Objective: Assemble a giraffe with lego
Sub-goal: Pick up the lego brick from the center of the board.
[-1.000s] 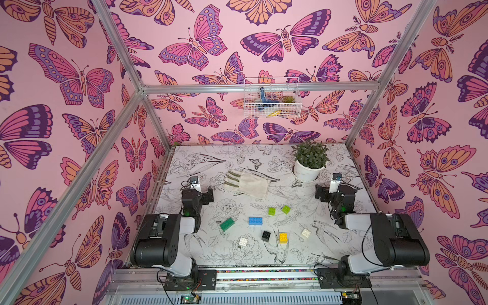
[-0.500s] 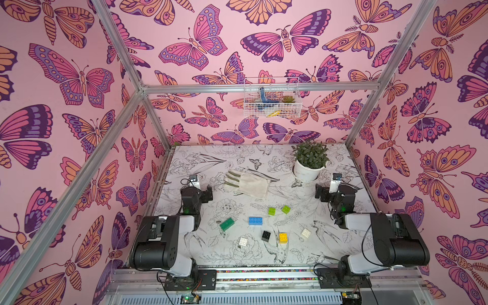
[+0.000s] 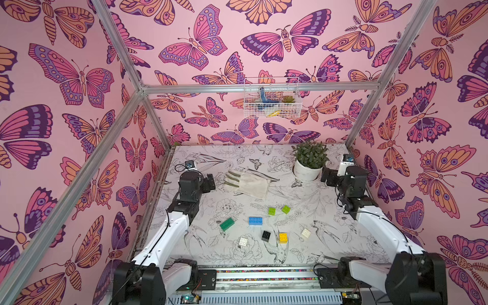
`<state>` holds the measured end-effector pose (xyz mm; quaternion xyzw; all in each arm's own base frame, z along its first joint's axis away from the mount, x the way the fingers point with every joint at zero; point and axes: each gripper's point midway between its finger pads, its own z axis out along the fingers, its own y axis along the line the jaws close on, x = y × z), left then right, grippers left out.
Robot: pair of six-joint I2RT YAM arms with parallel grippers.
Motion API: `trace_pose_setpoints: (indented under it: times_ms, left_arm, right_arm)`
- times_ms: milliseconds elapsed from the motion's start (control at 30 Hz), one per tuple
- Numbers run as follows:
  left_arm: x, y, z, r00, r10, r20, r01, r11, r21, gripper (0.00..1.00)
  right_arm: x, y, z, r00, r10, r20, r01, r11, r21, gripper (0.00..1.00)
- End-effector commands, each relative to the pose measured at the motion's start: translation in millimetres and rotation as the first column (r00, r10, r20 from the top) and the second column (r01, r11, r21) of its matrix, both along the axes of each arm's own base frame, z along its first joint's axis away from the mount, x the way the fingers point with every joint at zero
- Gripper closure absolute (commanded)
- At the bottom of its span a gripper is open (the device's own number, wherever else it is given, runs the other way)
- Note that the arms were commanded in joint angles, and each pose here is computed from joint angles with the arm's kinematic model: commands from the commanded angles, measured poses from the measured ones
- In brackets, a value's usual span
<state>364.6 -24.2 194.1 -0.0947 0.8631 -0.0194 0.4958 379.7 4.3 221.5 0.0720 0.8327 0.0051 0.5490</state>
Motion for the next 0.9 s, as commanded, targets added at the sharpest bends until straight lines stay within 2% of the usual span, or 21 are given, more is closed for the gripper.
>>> trace_pose_setpoints:
  times_ms: [0, 100, 233, 400, 500, 567, 667, 867]
  left_arm:
    - [-41, -6, -34, 0.962, 0.037, -0.271, -0.044, 0.999, -0.02, 0.0]
    - [-53, -28, -30, 0.941, -0.004, -0.338, 0.0, 1.0, -0.01, 0.0]
    - [-72, -58, -36, 0.894, -0.072, -0.442, 0.035, 0.995, -0.092, 0.0]
    - [-98, -92, -49, 0.822, -0.133, -0.554, 0.056, 0.987, -0.154, 0.0]
    - [-114, -106, -55, 0.8, -0.147, -0.582, 0.072, 0.986, -0.15, 0.0]
    - [-125, -114, -54, 0.788, -0.153, -0.597, 0.064, 0.984, -0.167, 0.0]
    - [-144, -124, -53, 0.77, -0.156, -0.618, 0.051, 0.981, -0.185, 0.0]
    - [-174, -141, -50, 0.729, -0.157, -0.667, 0.027, 0.979, -0.201, 0.0]
  right_arm:
    - [-52, 20, -32, 0.961, -0.026, -0.276, 0.022, 1.0, -0.019, 0.01]
    - [-80, 40, -30, 0.931, -0.034, -0.364, 0.018, 0.999, -0.049, 0.01]
    - [-123, 54, -41, 0.853, -0.056, -0.518, 0.041, 0.998, -0.041, 0.01]
    - [-167, 71, -47, 0.78, -0.019, -0.625, -0.014, 0.999, -0.048, 0.01]
    - [-189, 73, -59, 0.726, -0.003, -0.687, -0.005, 1.0, -0.01, 0.01]
    - [-199, 76, -64, 0.703, 0.024, -0.711, -0.025, 1.0, 0.008, 0.01]
    - [-209, 79, -61, 0.706, 0.058, -0.706, -0.076, 0.997, 0.005, 0.01]
    - [-212, 99, -79, 0.655, 0.163, -0.738, -0.17, 0.983, 0.066, 0.01]
